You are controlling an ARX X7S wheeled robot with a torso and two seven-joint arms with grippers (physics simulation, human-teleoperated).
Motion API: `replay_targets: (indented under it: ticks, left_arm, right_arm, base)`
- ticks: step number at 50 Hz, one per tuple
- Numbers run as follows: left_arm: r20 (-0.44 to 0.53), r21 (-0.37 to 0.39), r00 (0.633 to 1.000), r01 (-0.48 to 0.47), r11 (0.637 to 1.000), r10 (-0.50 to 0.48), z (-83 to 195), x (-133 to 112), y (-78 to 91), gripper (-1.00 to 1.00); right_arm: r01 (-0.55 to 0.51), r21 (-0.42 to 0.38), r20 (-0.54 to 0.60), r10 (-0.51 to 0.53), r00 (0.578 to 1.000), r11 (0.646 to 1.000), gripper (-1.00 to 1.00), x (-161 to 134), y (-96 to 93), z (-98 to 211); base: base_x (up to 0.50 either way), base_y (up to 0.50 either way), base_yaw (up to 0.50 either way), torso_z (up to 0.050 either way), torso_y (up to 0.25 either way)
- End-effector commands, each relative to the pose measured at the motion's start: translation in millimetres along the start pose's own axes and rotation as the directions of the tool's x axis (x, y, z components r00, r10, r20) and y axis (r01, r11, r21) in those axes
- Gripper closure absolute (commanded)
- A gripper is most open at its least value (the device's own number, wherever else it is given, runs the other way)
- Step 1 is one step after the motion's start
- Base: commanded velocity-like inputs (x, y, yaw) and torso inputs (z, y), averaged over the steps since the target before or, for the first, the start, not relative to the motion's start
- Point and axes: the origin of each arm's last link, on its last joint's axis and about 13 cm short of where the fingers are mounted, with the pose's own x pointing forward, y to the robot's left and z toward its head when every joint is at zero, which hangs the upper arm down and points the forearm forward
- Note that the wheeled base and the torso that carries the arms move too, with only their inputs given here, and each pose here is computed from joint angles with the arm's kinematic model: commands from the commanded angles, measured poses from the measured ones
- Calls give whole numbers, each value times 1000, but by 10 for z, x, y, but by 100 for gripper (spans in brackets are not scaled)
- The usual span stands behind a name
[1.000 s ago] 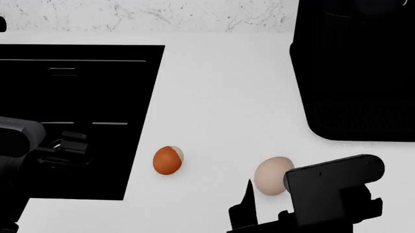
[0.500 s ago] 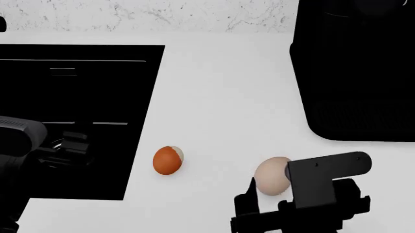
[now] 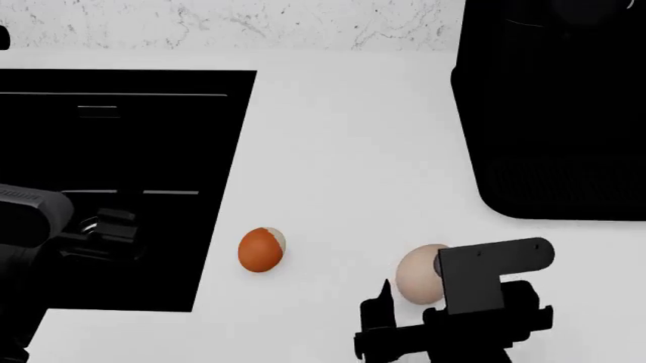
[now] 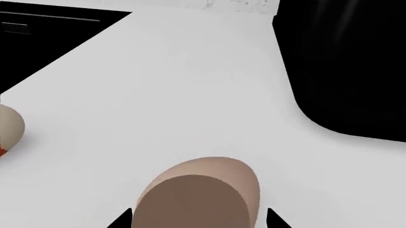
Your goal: Place the eggs and milk next to the bowl.
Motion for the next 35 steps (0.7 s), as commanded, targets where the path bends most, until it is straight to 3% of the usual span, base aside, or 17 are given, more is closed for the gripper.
replay_targets:
  ticks: [1,4,5,23,35]
  left_arm:
    - [0,1,1000,-1,1000,1,-21,-4,7,-100]
    - [-1,1,1000,-2,1000,2,-32,-7,12,-100]
    - [-2,1,1000,-2,1000,2,-34,-13,12,-100]
    - [-3,1,1000,0,1000,0,-33,-22,10,-100]
    - [-34,3,999,42,999,-42,-106,-28,-23,-100]
  right_arm:
    - [-7,6,-14,7,1000,1000,-100,84,12,-44]
    - [-12,5,-16,12,1000,1000,-100,95,20,-44]
    - [-14,-9,-12,14,1000,1000,100,90,36,-38]
    - [-12,-29,-4,12,1000,1000,100,44,37,-4]
    - [42,-78,125,-32,992,996,100,-328,35,312]
  base:
    - [0,0,0,0,0]
    - [0,0,0,0,0]
    - [0,0,0,0,0]
    - [0,0,0,0,0]
    - [0,0,0,0,0]
